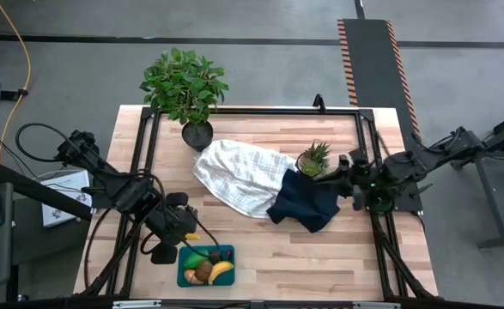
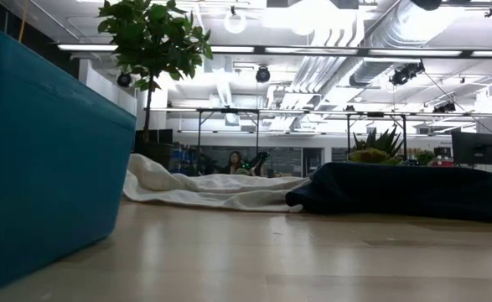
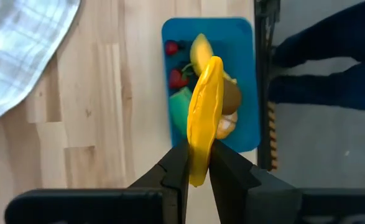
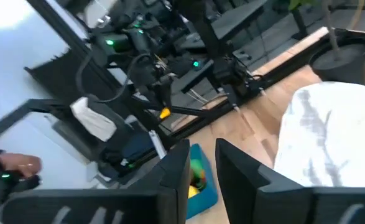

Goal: Pick and placing Produce into tupperware
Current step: Put the yellow corn into the bin

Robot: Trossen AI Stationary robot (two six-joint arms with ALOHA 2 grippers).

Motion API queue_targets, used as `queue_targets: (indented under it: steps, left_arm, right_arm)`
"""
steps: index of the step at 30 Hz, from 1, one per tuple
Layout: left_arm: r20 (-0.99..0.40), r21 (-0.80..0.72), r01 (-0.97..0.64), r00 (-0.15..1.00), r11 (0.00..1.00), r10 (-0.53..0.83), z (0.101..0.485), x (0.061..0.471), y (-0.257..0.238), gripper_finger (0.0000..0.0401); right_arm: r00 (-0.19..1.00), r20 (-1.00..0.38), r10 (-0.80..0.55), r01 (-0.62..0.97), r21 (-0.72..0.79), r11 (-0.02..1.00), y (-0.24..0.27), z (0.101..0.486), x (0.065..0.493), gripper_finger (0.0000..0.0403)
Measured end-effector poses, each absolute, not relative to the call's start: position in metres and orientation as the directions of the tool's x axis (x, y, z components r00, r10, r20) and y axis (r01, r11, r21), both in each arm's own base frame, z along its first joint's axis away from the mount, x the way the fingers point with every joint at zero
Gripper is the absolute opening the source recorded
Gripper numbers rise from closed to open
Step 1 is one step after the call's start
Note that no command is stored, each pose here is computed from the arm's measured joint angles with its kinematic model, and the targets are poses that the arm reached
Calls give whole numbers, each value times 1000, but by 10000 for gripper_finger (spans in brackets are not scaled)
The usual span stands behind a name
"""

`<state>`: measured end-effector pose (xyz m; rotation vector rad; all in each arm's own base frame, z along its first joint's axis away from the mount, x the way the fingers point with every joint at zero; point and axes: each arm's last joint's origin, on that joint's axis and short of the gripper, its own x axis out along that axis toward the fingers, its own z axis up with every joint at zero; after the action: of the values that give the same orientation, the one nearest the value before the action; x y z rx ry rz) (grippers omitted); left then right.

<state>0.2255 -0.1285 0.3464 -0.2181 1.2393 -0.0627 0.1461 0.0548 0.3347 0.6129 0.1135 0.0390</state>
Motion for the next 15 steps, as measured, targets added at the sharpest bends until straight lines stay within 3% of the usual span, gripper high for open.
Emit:
queue_targets:
  steps: [11,15]
  left_arm:
    - [-889,-277,-97,403,956,-217,349,233,-138,46]
    - [-876,-265,-74,434,961,-208,348,232,-149,46]
  right_arm:
    - [974,163,161,-228,717,658,59,284,120,21]
    - [964,187,188,-265,715,647,62,275,117,18]
